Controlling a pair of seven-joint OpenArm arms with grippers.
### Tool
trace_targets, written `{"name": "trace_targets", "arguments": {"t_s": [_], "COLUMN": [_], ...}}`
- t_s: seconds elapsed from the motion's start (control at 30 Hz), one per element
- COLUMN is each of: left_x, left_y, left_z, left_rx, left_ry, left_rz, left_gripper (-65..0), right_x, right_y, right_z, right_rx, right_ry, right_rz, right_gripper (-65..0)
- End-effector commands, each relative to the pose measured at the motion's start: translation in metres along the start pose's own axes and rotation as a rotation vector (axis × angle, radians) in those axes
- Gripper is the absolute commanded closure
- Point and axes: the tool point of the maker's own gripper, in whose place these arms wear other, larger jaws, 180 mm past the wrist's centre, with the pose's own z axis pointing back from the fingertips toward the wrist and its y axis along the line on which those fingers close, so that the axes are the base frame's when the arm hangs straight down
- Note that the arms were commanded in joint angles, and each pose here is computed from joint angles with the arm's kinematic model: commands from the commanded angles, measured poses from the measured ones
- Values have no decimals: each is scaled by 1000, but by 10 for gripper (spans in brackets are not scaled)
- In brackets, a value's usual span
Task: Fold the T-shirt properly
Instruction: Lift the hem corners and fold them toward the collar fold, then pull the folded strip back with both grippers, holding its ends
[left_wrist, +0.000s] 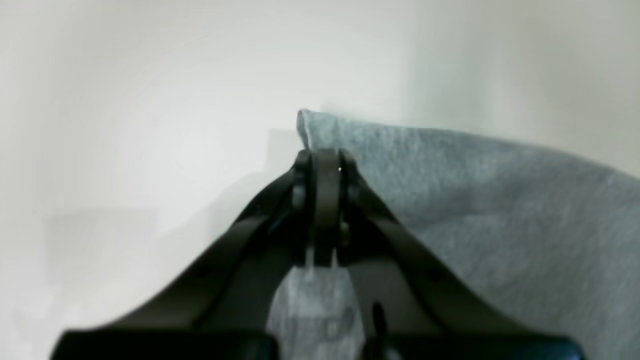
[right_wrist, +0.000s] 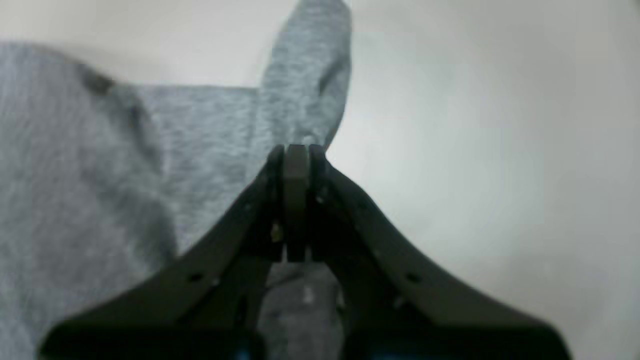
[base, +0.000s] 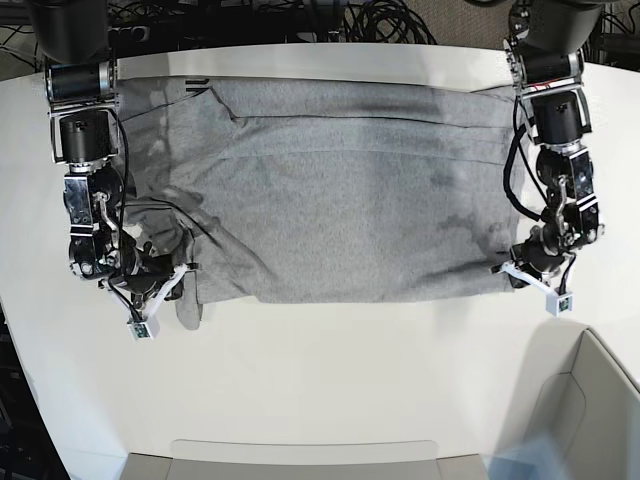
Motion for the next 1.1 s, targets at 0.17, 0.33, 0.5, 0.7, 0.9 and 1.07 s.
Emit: {"name": "trace_targets", "arguments": {"t_s": [0.17,0.33,0.5,0.7,0.9,1.07], "left_x": [27,17,3,-10,-23,-29], "left_y": [22,24,24,20,12,8], "left_z": [31,43,52,74,93,105], "left_rx": [31,42,52,65,68,72], "left_ry": [-95,-56,-44,-49,-13,-15], "left_rz": [47,21,-11,-84,-142,-180], "left_gripper": [0,0,0,0,0,0], "right_x": [31,23,18,11,-13,-16], "right_y": [6,16,18,14,17,3], "right_z": [28,41,62,88,100,121], "right_rx": [-6,0,-10,-41,-50,-95], "right_ry": [-56,-22,-41,-55,-30,-74], "right_rz": [84,137,125,114,157,115], "right_gripper": [0,0,0,0,0,0]}}
